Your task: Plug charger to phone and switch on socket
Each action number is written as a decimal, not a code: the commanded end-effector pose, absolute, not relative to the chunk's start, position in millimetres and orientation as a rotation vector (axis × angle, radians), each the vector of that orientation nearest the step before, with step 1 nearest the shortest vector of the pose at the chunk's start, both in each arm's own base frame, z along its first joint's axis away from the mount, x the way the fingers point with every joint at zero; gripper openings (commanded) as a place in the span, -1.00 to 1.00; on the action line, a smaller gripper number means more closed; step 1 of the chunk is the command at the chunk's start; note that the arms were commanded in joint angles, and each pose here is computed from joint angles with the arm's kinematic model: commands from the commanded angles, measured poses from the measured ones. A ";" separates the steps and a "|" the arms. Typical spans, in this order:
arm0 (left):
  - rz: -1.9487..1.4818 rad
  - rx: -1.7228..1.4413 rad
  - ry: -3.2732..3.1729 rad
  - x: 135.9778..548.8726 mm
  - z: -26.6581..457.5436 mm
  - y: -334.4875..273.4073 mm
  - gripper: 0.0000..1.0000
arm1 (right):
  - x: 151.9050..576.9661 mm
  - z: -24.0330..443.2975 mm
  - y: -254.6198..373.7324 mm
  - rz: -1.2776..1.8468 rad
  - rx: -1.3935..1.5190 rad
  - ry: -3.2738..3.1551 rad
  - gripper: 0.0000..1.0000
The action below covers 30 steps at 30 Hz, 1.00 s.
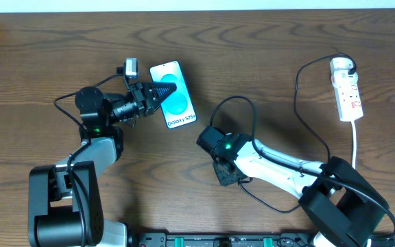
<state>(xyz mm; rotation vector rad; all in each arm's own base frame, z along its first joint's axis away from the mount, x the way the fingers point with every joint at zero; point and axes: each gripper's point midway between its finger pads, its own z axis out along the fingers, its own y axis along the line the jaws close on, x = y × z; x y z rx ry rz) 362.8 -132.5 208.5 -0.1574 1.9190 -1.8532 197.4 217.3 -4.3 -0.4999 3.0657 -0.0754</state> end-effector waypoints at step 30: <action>-1.844 -0.106 1.900 363.0 218.5 -132.7 -0.85 | 192.6 153.3 312.4 0.737 -0.788 2.502 -0.98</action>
